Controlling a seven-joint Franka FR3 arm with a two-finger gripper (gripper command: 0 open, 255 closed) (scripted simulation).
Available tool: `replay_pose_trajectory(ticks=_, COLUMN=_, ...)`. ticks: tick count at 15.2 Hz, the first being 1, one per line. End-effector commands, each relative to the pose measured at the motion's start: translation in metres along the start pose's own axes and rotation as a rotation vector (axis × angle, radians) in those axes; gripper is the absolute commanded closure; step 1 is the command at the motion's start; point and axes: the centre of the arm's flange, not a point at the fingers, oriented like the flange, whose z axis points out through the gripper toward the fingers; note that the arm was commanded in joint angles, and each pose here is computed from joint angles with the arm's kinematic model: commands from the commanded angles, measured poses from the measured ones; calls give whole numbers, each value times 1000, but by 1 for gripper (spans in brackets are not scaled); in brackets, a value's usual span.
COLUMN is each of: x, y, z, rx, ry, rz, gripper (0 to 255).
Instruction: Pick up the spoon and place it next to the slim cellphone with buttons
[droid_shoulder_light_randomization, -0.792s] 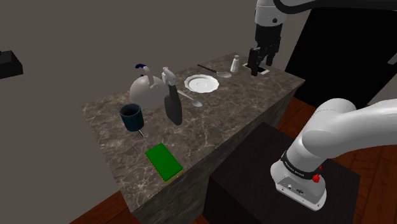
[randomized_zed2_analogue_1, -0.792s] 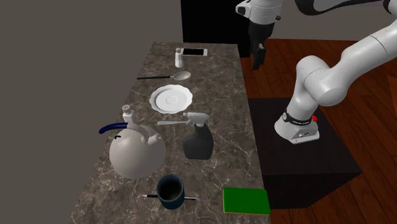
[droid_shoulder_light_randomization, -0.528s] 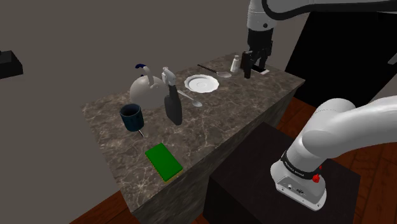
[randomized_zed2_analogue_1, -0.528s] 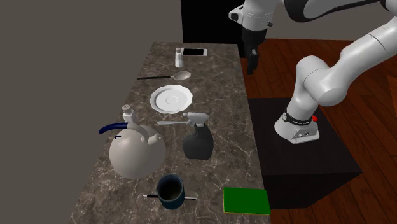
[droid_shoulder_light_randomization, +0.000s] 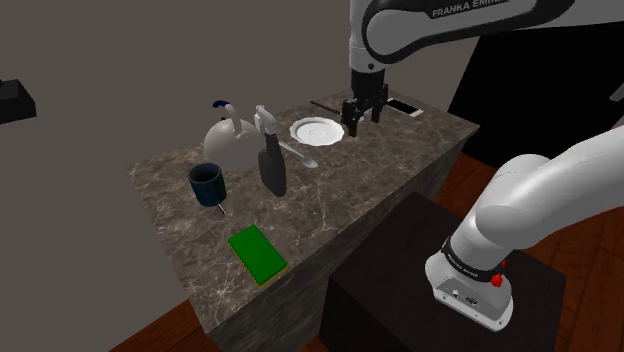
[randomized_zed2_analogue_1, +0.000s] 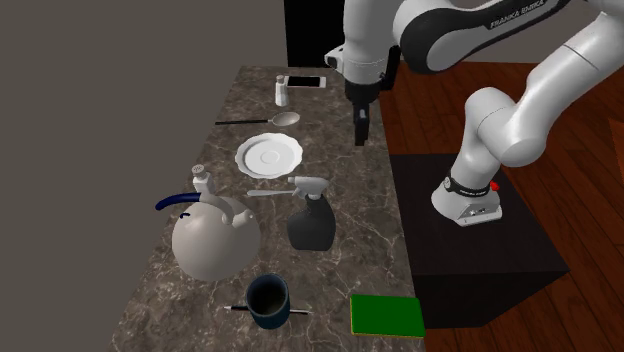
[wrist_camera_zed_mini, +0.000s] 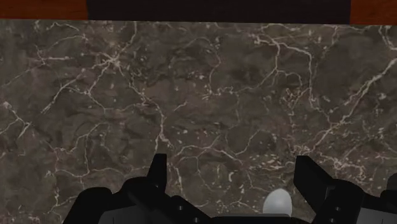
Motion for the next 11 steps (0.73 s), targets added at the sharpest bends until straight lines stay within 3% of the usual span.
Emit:
replay_pose_trajectory(ticks=1, x=23, y=-12, z=13, rx=10, ry=6, rz=-1, gripper=0)
replay_pose_trajectory(ticks=11, x=121, y=-65, z=75, rx=53, ry=24, rz=-6, gripper=0)
